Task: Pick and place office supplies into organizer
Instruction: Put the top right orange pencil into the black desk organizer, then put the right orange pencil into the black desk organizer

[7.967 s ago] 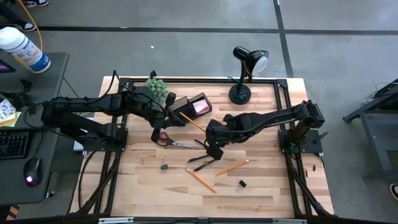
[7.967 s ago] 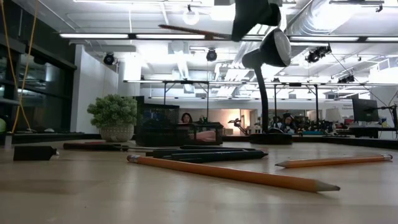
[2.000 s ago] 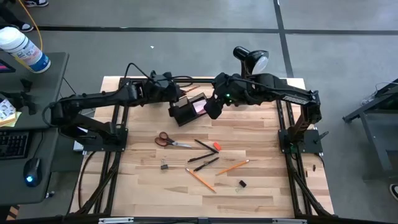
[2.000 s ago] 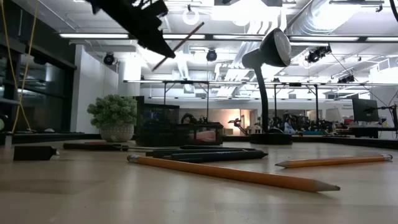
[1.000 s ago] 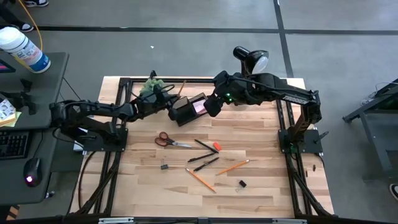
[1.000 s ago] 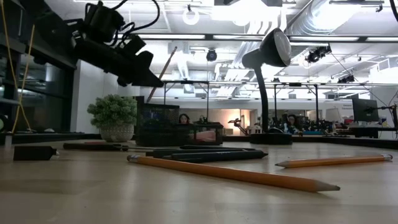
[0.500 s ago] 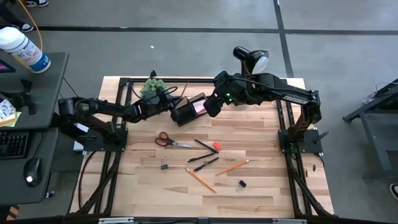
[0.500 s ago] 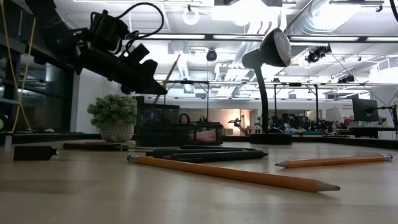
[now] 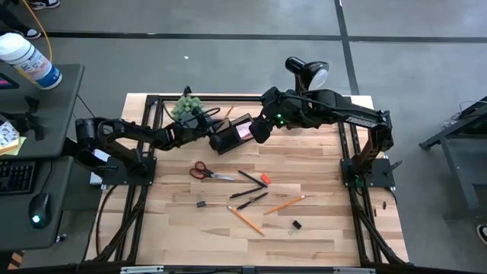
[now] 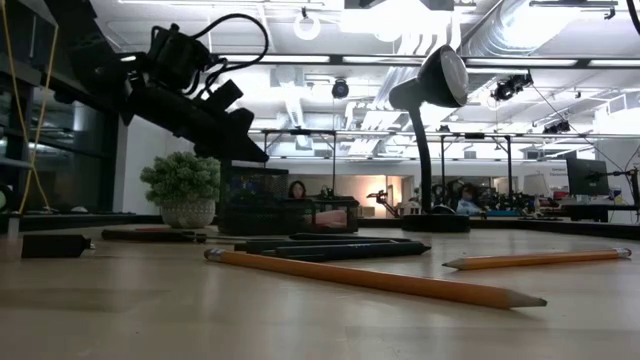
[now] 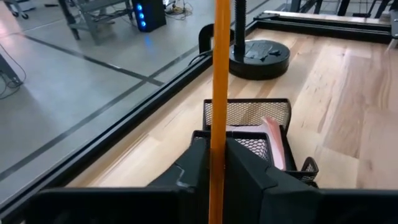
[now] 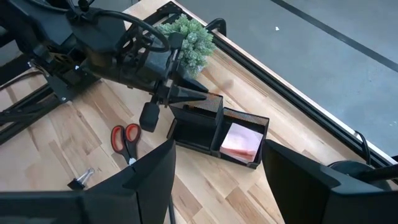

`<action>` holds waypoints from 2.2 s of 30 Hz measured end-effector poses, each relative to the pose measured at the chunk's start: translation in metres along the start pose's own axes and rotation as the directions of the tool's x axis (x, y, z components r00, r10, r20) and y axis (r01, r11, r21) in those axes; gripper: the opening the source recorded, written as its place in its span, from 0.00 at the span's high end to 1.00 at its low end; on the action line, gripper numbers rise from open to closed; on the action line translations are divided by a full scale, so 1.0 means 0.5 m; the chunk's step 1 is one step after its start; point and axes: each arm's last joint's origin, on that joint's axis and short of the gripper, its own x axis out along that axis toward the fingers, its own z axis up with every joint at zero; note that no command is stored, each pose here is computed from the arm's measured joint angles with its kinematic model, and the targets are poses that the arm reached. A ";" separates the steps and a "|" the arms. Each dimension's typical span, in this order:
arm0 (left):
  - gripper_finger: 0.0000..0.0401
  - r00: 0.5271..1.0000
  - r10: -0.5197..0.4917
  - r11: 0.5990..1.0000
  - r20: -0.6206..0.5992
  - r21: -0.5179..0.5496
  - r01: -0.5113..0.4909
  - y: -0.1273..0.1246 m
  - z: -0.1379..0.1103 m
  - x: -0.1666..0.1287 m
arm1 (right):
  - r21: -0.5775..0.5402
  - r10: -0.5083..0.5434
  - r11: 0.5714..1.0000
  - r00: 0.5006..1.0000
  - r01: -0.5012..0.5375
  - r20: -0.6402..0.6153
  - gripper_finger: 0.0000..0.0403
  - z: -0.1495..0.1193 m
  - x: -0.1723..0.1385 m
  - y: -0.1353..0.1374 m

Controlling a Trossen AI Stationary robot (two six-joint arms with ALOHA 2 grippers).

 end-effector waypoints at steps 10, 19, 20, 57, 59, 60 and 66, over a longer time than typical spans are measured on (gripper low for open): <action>0.76 1.000 -0.003 1.000 0.011 -0.008 0.003 0.000 0.002 0.000 | -0.001 -0.002 1.000 1.000 0.002 -0.002 0.43 0.000 0.000 0.000; 0.81 0.991 -0.121 0.993 0.063 0.019 0.120 -0.007 0.012 -0.001 | -0.133 -0.179 0.978 0.971 0.159 -0.157 0.43 -0.055 -0.019 -0.012; 0.81 0.989 -0.122 0.993 0.086 0.015 0.121 -0.007 0.016 -0.001 | -0.133 -0.204 0.974 0.966 0.185 -0.157 0.43 -0.060 -0.022 -0.012; 1.00 0.702 -0.695 0.719 0.157 0.129 0.683 -0.312 0.143 -0.133 | -0.502 -0.134 0.704 0.600 -0.502 -0.789 0.43 -0.574 0.136 -0.058; 1.00 0.725 -0.685 0.726 0.073 0.158 0.669 -0.328 0.164 -0.136 | -0.537 -0.150 0.681 0.624 -0.498 -0.767 0.43 -0.583 0.144 -0.065; 1.00 0.736 -0.676 0.729 0.030 0.174 0.662 -0.334 0.176 -0.139 | -0.552 -0.145 0.668 0.641 -0.499 -0.754 0.43 -0.586 0.149 -0.065; 1.00 0.789 -0.595 0.727 -0.152 0.317 0.609 -0.349 0.246 -0.163 | -0.576 -0.073 0.606 0.682 -0.549 -0.728 0.43 -0.600 0.169 -0.063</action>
